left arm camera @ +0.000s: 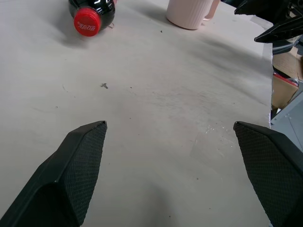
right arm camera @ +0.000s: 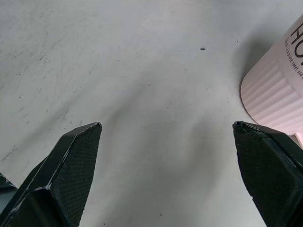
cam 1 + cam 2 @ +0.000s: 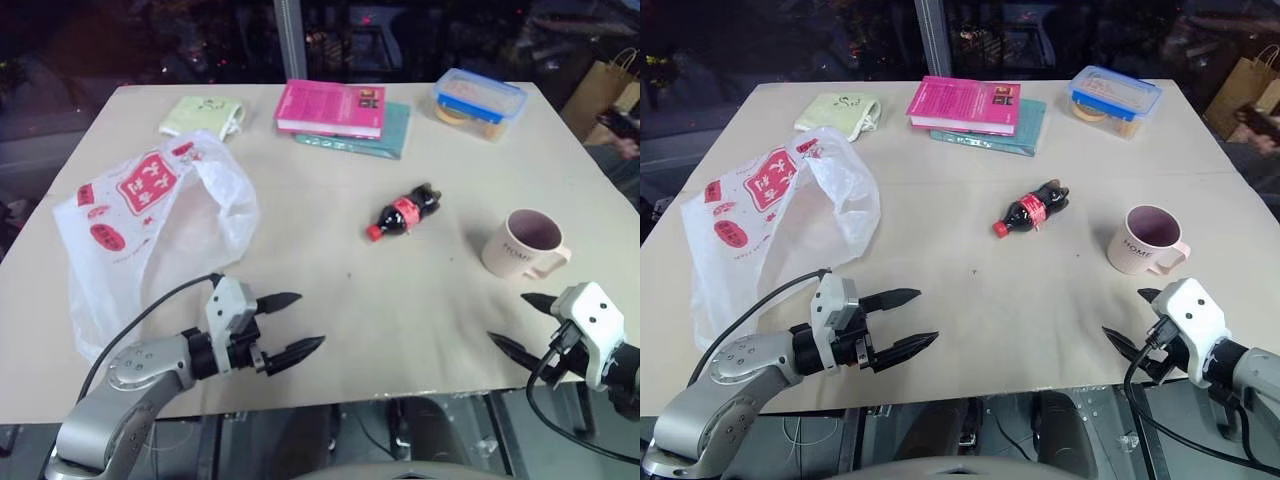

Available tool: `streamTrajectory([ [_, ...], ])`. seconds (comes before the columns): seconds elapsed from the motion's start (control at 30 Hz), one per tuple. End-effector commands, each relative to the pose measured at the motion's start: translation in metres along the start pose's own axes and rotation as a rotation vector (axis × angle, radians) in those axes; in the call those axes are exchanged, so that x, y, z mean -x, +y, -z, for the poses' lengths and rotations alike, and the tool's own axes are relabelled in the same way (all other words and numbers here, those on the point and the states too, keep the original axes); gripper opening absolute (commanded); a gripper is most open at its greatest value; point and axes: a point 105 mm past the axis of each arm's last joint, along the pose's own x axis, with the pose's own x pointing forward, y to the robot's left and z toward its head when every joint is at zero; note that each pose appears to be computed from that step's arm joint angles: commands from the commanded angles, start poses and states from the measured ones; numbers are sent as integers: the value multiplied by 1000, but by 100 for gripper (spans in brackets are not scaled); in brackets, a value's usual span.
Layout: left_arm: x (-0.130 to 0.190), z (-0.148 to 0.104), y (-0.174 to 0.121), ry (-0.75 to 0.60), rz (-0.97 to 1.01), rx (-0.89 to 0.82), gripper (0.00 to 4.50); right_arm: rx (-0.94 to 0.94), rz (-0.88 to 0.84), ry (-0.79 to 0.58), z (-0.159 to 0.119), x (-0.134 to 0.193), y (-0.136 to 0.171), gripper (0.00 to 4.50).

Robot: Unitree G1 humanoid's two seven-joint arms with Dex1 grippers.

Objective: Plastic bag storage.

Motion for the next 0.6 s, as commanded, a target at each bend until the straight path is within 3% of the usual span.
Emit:
streamTrajectory([
  [0.03, 5, -9, 3, -52, -43, -35, 447, 40, -14, -52, -12, -3, 2, 450],
  [0.23, 20, -36, 21, -217, -235, -27, 447, 144, -114, -279, -58, -14, 15, 450],
  [0.37, 38, -70, 52, -329, -499, -132, 447, 283, -279, -432, -87, -11, 34, 450],
  [0.5, 65, -88, 78, -319, -789, -339, 447, 319, -384, -470, -96, -8, 41, 450],
  [0.6, 87, -88, 92, -209, -941, -449, 447, 345, -405, -478, -100, -9, 42, 450],
])
